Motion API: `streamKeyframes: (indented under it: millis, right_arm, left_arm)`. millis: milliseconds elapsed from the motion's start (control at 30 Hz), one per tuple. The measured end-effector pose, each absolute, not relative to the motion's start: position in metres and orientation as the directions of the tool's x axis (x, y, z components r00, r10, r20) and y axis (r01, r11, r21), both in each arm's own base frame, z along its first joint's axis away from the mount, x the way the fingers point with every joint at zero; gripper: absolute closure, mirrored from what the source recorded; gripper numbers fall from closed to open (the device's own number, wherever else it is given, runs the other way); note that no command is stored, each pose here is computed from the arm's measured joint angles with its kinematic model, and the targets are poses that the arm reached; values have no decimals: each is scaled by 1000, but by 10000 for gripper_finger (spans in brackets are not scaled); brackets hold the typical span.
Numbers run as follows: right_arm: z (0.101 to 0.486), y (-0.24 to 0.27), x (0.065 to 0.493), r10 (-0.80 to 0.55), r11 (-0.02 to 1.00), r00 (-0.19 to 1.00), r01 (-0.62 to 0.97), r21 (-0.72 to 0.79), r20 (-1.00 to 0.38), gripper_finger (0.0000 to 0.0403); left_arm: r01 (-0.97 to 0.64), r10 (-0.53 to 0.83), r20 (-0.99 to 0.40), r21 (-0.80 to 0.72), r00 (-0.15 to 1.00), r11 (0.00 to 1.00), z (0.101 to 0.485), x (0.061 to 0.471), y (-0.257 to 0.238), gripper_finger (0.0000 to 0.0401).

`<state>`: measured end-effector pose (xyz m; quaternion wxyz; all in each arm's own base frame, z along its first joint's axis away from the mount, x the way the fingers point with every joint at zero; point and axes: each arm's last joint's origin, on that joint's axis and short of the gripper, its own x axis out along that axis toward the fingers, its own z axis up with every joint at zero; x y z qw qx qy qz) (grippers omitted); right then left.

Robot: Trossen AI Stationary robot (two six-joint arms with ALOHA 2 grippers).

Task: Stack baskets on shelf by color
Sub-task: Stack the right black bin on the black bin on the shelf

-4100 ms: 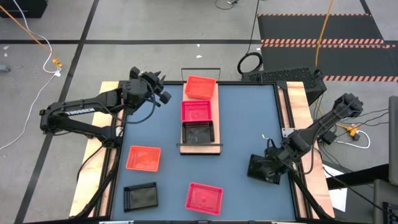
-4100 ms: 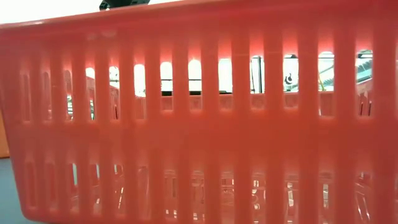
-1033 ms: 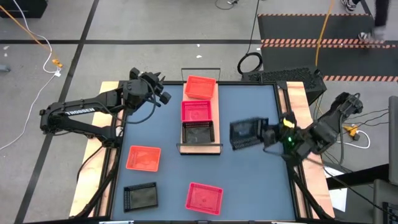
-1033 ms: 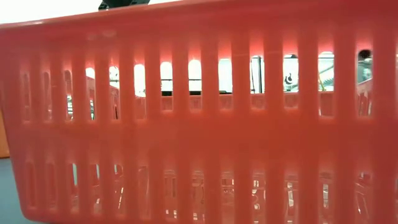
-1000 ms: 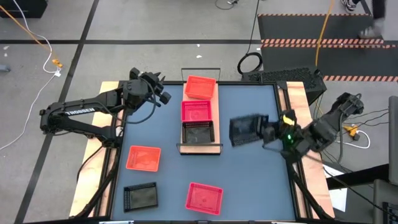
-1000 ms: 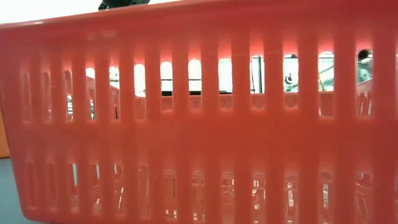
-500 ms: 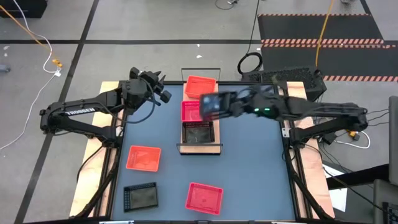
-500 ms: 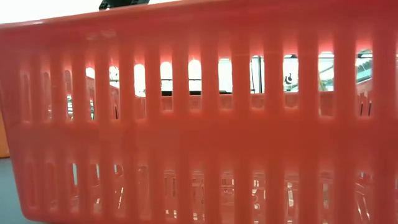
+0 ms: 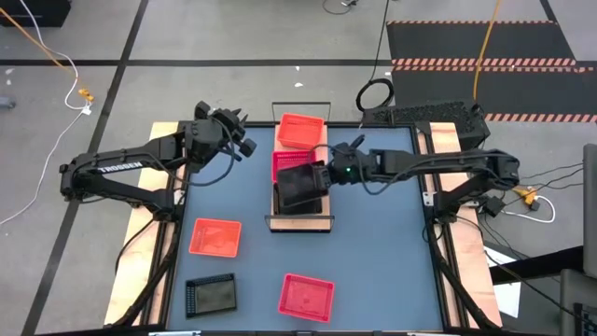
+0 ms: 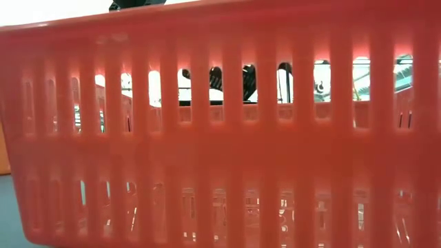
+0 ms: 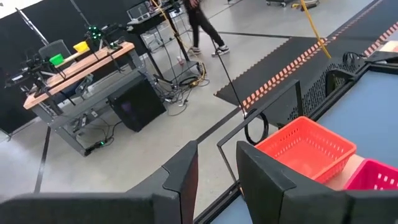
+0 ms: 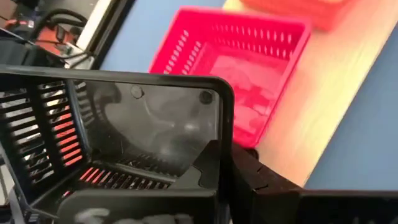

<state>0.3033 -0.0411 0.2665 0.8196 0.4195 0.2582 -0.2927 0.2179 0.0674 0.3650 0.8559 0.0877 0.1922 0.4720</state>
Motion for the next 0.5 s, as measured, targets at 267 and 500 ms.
streamKeyframes:
  millis: [267, 500]
  right_arm:
    - [258, -34, 310, -170, 486, 701, 671, 560, -692, 396]
    - [257, -30, 310, -120, 483, 705, 657, 579, -699, 395]
  left_arm:
    - [-772, 842, -246, 336, 480, 539, 365, 218, 67, 288]
    - [-775, 842, -241, 330, 482, 538, 366, 218, 68, 288]
